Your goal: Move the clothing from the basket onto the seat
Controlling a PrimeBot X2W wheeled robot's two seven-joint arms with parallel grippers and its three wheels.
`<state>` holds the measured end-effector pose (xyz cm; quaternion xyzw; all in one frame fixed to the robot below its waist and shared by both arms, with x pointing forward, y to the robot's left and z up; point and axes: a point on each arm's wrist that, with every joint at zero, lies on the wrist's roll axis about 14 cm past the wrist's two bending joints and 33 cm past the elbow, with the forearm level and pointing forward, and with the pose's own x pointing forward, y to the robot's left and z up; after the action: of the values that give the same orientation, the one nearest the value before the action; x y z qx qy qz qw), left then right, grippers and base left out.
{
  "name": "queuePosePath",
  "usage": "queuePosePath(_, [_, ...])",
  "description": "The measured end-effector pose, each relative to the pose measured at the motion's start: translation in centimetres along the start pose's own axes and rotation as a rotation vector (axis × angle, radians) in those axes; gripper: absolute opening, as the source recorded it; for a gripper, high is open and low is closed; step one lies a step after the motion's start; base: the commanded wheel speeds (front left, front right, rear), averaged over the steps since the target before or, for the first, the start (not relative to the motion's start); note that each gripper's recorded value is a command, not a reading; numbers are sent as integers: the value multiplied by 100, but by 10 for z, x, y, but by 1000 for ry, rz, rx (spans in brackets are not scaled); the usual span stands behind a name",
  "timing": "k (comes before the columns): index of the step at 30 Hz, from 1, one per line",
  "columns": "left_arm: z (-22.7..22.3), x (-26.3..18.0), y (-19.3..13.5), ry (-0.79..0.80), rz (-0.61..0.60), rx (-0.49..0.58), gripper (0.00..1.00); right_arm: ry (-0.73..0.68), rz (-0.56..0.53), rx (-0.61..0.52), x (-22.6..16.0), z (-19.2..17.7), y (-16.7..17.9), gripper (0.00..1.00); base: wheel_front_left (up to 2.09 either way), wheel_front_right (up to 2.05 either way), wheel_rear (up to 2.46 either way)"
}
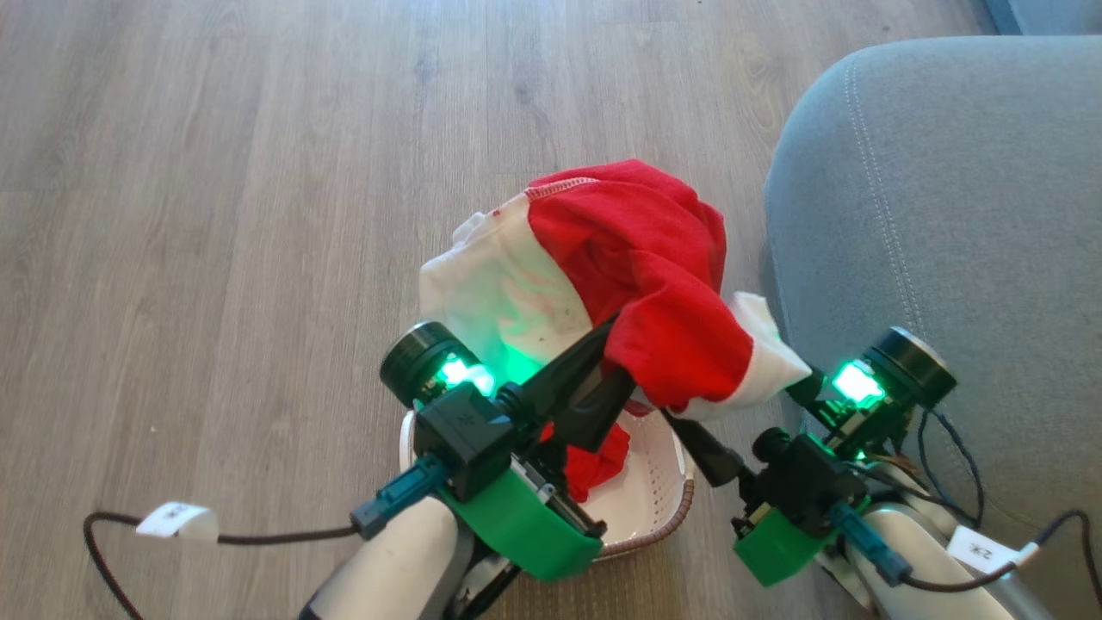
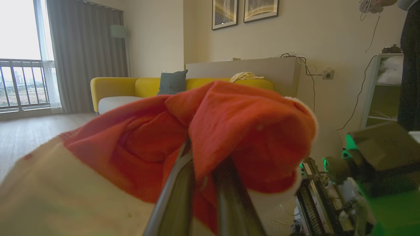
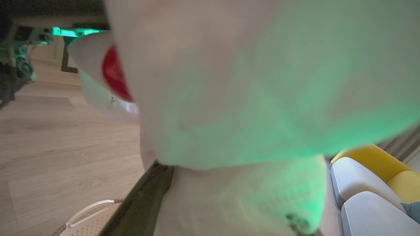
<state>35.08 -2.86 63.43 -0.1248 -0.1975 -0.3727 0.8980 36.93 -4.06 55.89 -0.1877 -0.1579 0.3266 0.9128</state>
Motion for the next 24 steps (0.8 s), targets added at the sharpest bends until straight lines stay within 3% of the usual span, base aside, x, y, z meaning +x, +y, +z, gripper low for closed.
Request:
queuePosePath(9, [-6,-6,-3,26,-2,-4,0,-30,72,-37,12,8,17,100,0,0,0])
queuePosePath(24, [-19,-10,-11,77,-33,-4,0,-29,79,-39,26,6,26,100,0,0,0])
